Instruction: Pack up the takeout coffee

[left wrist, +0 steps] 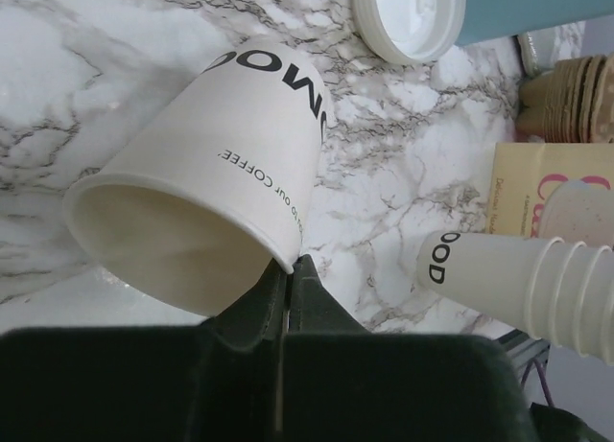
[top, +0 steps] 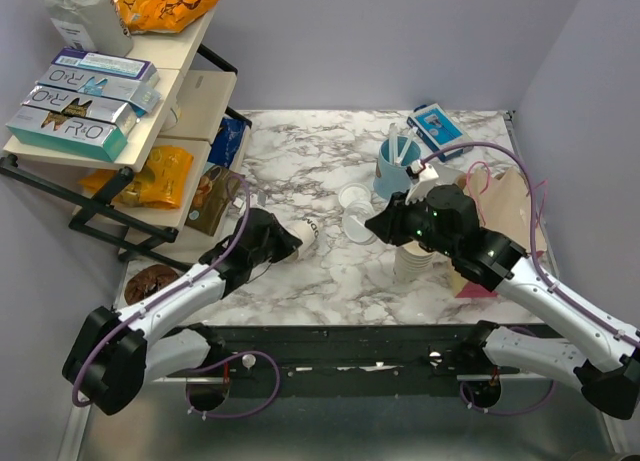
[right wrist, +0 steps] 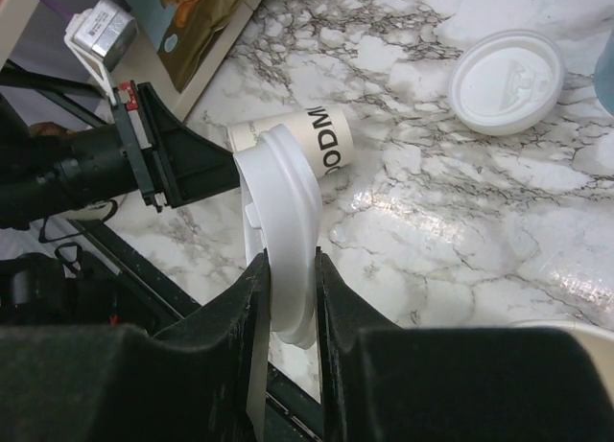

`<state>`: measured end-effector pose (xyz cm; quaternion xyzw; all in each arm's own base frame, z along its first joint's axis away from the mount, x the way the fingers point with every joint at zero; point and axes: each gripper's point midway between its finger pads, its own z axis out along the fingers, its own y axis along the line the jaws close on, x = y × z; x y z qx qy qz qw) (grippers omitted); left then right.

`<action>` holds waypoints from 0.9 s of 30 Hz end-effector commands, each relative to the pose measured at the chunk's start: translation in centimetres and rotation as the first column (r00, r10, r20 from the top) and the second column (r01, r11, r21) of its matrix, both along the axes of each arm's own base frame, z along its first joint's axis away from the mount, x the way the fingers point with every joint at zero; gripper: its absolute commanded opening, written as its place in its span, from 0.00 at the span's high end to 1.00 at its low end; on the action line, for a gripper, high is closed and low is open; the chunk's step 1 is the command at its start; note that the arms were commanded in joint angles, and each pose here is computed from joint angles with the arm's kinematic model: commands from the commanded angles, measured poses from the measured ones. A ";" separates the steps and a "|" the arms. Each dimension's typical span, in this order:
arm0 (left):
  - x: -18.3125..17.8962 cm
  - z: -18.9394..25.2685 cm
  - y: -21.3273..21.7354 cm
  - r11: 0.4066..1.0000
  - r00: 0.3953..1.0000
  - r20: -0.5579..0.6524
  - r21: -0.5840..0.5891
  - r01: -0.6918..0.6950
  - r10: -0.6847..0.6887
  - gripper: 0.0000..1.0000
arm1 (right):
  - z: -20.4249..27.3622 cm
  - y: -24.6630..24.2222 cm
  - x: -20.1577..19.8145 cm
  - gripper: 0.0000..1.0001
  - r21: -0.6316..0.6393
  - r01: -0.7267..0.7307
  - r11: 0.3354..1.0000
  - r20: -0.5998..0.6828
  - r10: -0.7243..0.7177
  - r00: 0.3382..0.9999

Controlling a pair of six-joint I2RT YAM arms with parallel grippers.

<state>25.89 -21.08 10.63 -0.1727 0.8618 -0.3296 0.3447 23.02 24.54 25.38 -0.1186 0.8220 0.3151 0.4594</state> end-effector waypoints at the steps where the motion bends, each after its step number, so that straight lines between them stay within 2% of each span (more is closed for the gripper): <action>1: -0.7 1.7 2.8 0.982 0.998 -0.050 0.188 -0.032 0.042 1.00 | 0.5 -0.4 0.1 0.75 0.000 0.007 1.000 0.033 -0.007 0.999; 2: -2.3 0.8 3.9 0.964 0.992 -0.126 0.266 0.007 0.028 1.00 | 0.3 -0.5 0.0 0.75 -0.013 -0.001 1.000 0.033 0.002 0.999; 4: -2.8 2.0 4.4 0.942 0.985 -0.173 0.331 0.054 0.004 1.00 | 0.3 -0.5 -0.2 0.75 -0.029 -0.016 0.999 0.034 0.017 0.999; 5: -4.7 1.2 5.5 0.909 0.964 -0.264 0.394 0.133 -0.027 1.00 | 0.1 -0.6 -0.3 0.75 -0.047 -0.028 0.999 0.032 0.029 0.999; 7: -5.6 1.1 5.5 0.879 0.936 -0.345 0.423 0.219 -0.068 1.00 | -0.2 -0.6 -0.4 0.75 -0.064 -0.040 0.997 0.032 0.042 0.999; 8: -7.1 0.7 5.7 0.862 0.904 -0.417 0.420 0.283 -0.094 1.00 | -0.4 -0.7 -0.5 0.75 -0.072 -0.047 0.996 0.031 0.050 0.998; 11: -8.7 0.3 6.4 0.790 0.845 -0.518 0.458 0.408 -0.137 1.00 | -0.7 -0.9 -0.8 0.75 -0.095 -0.060 0.994 0.034 0.064 0.997; 15: -9.1 1.4 6.7 0.730 0.836 -0.527 0.510 0.455 -0.153 1.00 | -1.6 -1.2 -1.0 0.75 -0.120 -0.070 0.990 0.029 0.074 0.997; 23: -9.9 3.0 3.7 0.642 0.820 -0.529 0.555 0.530 -0.220 1.00 | -2.0 -1.5 -1.2 0.75 -0.135 -0.074 0.988 0.034 0.080 0.996; 27: -9.9 2.8 2.7 0.574 0.807 -0.548 0.596 0.562 -0.220 0.95 | -2.0 -1.6 -1.3 0.75 -0.127 -0.066 0.990 0.035 0.071 0.997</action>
